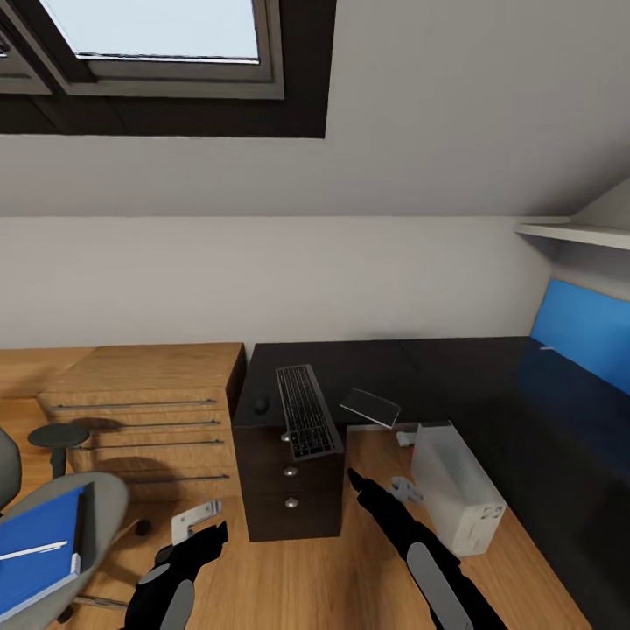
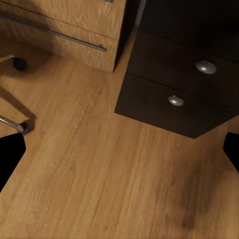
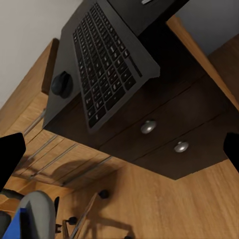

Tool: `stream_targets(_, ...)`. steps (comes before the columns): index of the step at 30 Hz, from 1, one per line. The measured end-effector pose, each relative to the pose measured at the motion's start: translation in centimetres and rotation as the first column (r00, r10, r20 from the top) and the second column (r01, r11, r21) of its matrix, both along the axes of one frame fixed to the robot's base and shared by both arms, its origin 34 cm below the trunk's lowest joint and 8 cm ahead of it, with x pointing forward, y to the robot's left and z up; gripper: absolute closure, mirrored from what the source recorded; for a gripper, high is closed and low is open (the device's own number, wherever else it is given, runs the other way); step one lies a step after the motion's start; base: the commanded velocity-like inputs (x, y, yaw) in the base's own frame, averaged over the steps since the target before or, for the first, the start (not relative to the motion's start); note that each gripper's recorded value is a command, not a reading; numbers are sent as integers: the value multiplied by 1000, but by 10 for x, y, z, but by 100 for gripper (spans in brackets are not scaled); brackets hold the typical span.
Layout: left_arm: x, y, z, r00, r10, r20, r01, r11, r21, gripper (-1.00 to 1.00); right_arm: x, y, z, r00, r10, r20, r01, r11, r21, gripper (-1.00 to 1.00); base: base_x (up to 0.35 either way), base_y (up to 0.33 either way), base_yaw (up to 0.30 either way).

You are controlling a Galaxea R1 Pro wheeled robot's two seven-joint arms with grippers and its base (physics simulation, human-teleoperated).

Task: In the bedroom, organize the workspace by keeping the computer under the desk, ensuring the monitor is on the desk, placing the keyboard on the desk next to the monitor, placing the mouse on the desk next to the keyboard, moving the folder from the swivel chair onto the desk next to the mouse, stacking the notebook on top of the folder with the pen on top of the notebook, and positioning the swivel chair next to the desk.

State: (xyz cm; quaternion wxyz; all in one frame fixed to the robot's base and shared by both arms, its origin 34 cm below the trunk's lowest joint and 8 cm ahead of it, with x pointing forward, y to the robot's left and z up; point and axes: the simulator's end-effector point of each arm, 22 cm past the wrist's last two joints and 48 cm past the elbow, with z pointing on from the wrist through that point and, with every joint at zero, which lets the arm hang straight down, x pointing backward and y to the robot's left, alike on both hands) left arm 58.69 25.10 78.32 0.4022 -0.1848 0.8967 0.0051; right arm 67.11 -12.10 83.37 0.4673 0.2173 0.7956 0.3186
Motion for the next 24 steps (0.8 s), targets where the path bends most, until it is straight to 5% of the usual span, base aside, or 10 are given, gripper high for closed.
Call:
stream_targets(20, -17, -18, -24, 1000, -13, 14, 13, 1000, -22, -100, -1, -3, -32, 999, -23, -28, 26, 997, 78, -100, 0, 0, 0)
stream_targets(24, -20, -20, -29, 1000, -17, 16, 17, 1000, -24, -100, -2, 10, -23, 998, 46, 53, -53, 989, 138, -100, 0, 0, 0)
